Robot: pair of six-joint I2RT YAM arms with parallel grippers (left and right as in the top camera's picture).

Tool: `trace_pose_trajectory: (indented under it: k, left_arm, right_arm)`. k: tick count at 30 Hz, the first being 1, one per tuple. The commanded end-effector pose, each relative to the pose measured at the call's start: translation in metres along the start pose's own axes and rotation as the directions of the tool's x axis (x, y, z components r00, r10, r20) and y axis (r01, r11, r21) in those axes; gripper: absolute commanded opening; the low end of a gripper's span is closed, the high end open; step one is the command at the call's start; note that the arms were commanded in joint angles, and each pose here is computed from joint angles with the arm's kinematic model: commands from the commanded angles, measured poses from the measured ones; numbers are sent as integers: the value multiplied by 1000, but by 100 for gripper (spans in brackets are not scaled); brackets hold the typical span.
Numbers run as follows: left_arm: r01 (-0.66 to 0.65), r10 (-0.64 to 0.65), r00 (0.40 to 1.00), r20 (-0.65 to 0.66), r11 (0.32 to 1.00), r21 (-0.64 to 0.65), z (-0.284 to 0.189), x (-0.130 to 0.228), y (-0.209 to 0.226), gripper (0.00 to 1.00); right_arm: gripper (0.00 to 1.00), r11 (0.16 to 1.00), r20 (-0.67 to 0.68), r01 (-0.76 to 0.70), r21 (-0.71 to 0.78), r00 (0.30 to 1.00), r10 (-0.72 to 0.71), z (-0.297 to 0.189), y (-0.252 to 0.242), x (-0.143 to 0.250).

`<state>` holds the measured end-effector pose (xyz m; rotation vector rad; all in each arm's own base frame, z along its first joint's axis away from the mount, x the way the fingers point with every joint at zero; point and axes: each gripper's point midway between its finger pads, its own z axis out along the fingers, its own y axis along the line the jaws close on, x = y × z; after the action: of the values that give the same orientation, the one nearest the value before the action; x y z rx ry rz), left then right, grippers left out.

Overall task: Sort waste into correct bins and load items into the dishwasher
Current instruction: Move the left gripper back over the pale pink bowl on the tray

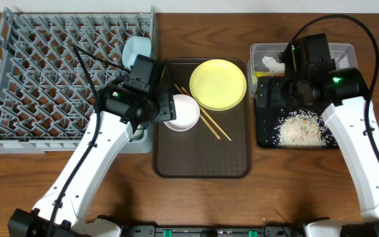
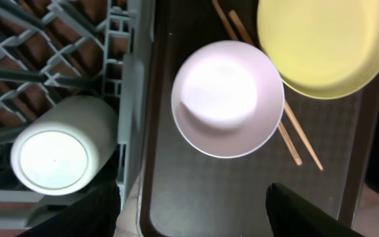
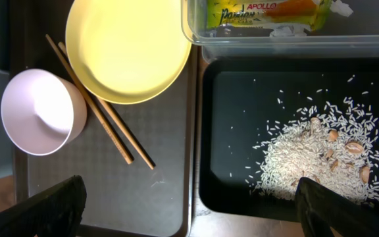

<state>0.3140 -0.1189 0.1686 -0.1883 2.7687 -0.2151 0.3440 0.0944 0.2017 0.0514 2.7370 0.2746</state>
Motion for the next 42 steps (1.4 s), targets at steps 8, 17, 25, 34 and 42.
trace_pose_trajectory:
  k: [8,17,25,34,42]
  left_arm:
    - [84,-86,996,-27,995,-62,13,4,10,70]
    - [105,-112,991,-74,990,-97,28,10,13,70]
    - [156,-169,984,-65,974,-167,38,9,23,69]
    - [167,-187,981,-52,951,-260,49,9,38,66]
    - [224,-253,965,-66,931,-288,65,13,38,63]
  right_arm:
    - [99,1000,0,3,12,1000,-3,1,-4,-1]
    - [99,1000,0,3,12,1000,-3,1,-4,-1]
    - [99,1000,0,3,12,1000,-3,1,-4,-1]
    - [99,1000,0,3,12,1000,-3,1,-4,-1]
    - [99,1000,0,3,12,1000,-3,1,-4,-1]
